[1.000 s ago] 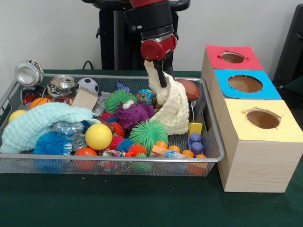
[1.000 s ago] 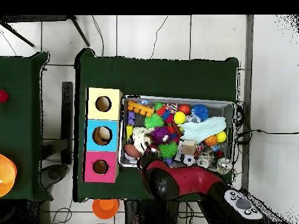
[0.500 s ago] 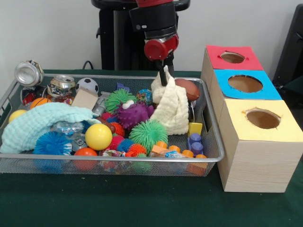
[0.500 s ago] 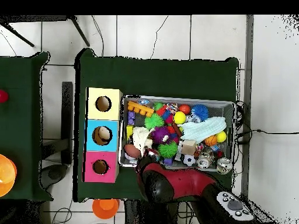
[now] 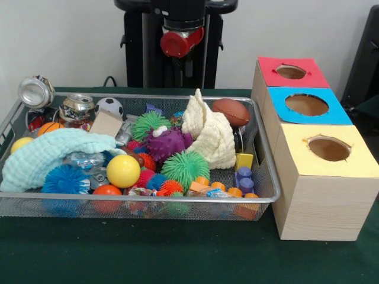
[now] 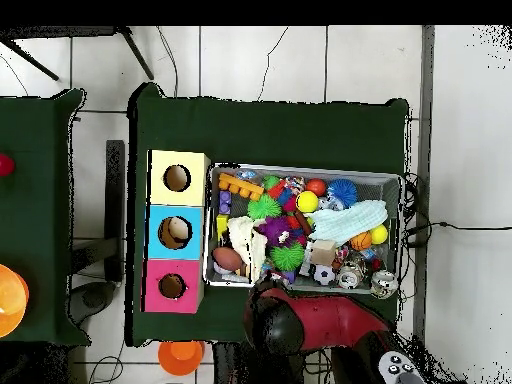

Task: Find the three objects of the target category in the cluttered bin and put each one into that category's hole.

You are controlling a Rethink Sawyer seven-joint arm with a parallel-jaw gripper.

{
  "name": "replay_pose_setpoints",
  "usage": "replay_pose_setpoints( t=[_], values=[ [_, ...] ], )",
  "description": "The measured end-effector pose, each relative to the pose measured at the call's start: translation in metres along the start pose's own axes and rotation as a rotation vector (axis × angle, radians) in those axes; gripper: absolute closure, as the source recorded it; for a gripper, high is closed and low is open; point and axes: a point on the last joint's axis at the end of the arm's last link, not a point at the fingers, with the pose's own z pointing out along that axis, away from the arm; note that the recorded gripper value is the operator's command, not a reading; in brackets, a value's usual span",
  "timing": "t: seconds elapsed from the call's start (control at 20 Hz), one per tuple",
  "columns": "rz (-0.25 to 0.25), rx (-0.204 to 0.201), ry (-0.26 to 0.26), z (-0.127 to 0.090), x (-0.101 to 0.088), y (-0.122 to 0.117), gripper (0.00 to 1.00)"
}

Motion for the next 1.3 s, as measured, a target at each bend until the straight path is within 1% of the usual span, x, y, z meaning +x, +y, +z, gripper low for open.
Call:
replay_pose_setpoints(
  t=[0.1, 0.15, 0.45, 0.6, 0.75, 1.0, 1.15, 1.3],
  values=[
    [0.016, 0.01, 0.027, -0.008, 0.009, -0.011, 0.0],
    [0.023, 0.025, 0.031, -0.011, 0.013, -0.017, 0.0],
    [0.047, 0.058, 0.036, -0.017, 0.023, -0.033, 0.0],
    [0.056, 0.058, 0.036, -0.017, 0.027, -0.034, 0.0],
    [0.077, 0.046, 0.035, -0.013, 0.036, -0.035, 0.0],
    [0.097, 0.029, 0.033, -0.007, 0.044, -0.033, 0.0],
    [0.105, 0.033, 0.033, -0.007, 0.048, -0.036, 0.0],
    [0.106, 0.046, 0.033, -0.008, 0.048, -0.043, 0.0]
  ],
)
